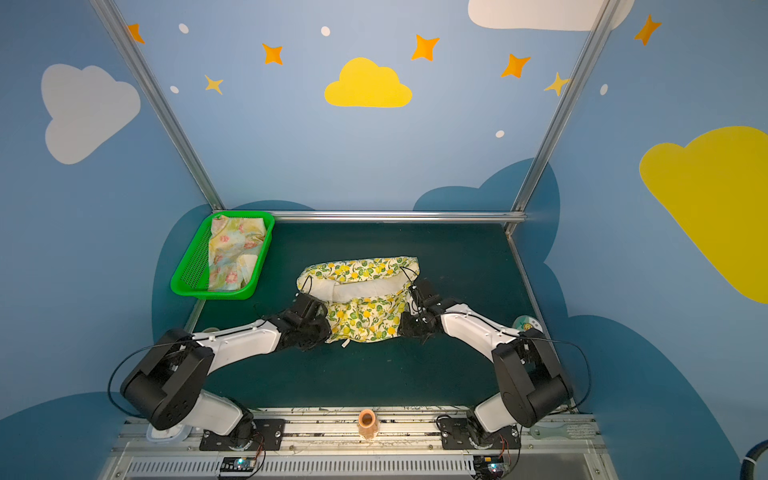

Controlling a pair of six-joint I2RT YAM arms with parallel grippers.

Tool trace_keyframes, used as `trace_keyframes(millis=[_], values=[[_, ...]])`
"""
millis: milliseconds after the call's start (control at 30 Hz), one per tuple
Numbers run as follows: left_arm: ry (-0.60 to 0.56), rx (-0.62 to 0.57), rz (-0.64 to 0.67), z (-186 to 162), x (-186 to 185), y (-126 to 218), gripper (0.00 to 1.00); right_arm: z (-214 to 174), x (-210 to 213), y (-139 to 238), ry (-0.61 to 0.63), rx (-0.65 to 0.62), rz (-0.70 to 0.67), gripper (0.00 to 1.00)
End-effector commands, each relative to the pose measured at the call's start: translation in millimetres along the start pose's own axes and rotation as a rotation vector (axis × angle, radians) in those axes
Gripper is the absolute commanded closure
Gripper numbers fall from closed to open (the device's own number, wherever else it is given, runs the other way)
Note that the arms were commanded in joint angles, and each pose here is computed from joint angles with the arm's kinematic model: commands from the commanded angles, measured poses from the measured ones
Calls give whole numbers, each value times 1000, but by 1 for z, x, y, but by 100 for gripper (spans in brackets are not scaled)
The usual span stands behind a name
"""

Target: Fold and stack the skirts

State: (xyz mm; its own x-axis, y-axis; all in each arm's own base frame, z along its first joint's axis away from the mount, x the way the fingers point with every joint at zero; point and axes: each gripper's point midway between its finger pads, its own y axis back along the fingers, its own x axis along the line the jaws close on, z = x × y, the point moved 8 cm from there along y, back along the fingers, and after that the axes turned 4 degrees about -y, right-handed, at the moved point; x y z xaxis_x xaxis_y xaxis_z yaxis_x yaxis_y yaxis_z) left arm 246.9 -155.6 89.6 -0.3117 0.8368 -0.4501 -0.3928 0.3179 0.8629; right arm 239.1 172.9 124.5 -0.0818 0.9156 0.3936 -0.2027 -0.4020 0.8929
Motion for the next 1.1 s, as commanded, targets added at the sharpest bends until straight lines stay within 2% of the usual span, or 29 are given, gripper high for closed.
trace_keyframes(millis=[0, 300, 400, 667, 1067], values=[[-20, -34, 59, 3, 5, 13, 94, -2, -5, -4, -12, 12, -23, 60], [-86, -54, 16, 11, -13, 62, 96, 2, -2, -21, -15, 39, 18, 58], [-88, -48, -12, 12, -17, 68, 96, 5, 2, -28, -17, 40, 45, 58], [-103, -33, -48, 17, -23, 76, 96, 15, -2, -38, -2, 6, -23, 60], [-120, -27, -87, 31, -32, 95, 96, 26, 1, -33, 59, -26, -56, 55]])
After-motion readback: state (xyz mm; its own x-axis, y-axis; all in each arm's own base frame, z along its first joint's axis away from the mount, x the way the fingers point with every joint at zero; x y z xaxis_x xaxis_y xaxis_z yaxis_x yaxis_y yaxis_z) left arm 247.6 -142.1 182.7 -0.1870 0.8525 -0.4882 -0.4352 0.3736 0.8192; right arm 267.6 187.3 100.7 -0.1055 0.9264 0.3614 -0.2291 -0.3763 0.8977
